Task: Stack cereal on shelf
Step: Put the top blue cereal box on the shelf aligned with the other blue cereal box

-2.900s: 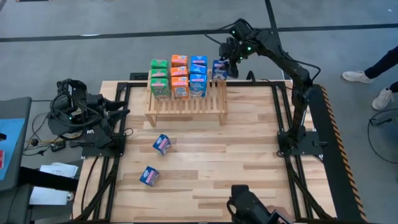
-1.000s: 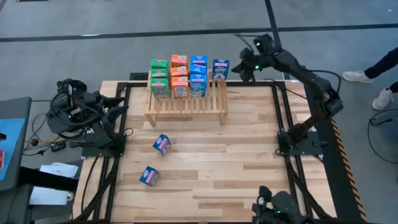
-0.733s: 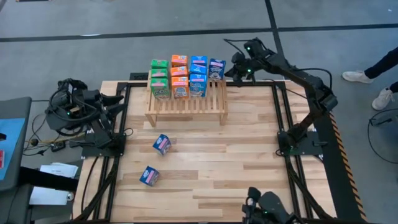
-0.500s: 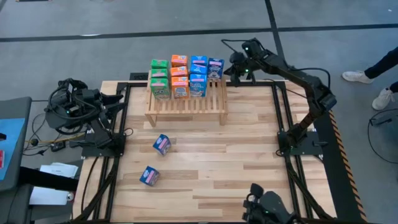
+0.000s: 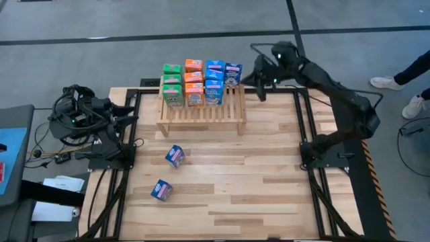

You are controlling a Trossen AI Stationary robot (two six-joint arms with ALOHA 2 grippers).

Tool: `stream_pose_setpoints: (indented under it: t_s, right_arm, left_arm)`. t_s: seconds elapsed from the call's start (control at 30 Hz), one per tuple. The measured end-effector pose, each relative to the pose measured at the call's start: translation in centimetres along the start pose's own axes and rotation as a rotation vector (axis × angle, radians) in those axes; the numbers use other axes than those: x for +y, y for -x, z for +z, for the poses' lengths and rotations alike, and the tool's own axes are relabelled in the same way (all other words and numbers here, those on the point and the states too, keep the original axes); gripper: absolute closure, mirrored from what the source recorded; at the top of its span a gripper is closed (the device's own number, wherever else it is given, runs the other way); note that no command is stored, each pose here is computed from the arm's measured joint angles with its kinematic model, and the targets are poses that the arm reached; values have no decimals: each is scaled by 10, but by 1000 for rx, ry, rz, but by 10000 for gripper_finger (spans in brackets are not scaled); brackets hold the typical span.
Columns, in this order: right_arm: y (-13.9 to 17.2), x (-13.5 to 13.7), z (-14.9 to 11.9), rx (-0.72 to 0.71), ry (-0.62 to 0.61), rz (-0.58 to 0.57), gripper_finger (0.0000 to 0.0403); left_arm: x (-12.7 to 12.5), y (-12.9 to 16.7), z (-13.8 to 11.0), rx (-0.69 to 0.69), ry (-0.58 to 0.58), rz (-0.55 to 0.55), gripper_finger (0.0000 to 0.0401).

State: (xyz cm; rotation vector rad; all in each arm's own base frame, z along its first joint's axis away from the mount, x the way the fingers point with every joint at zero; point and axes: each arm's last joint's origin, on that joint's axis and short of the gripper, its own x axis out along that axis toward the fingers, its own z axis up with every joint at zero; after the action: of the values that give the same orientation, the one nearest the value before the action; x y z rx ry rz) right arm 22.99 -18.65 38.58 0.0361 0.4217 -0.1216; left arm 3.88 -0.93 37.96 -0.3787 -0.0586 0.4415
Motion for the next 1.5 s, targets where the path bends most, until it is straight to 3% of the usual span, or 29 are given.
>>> stream_pose_setpoints:
  t_s: [0.17, 0.27, 0.6, 0.8, 0.97, 1.1, 1.27, 1.4, 1.5]
  right_arm:
    - [-18, 61, 27, -116, 160, 87, 373]
    - [-38, 89, 34, -164, 250, 149, 347]
    - [-135, 142, 21, -249, 267, 289, 144]
    - [-189, 177, -4, -277, 305, 375, 70]
    - [-224, 206, -20, -263, 444, 328, 52]
    - [-250, 221, -17, -246, 449, 313, 60]
    - [-283, 223, -25, -169, 413, 325, 67]
    - [-299, 220, -24, -115, 453, 319, 67]
    - [-305, 220, -30, 5, 463, 333, 67]
  left_arm:
    - [0, 0, 0, 11, 0, -14, 151]
    - [-1, 0, -1, 26, 0, -33, 151]
    - [-3, 0, -2, 72, -1, -92, 151]
    - [-4, 0, -3, 94, 8, -118, 151]
    - [-4, 0, -3, 105, 10, -132, 151]
    - [-4, 0, -3, 110, 11, -138, 151]
    - [-4, 0, -4, 118, 7, -148, 151]
    - [-4, 1, -4, 124, 1, -152, 151]
    - [-5, 1, -5, 135, 1, -167, 151]
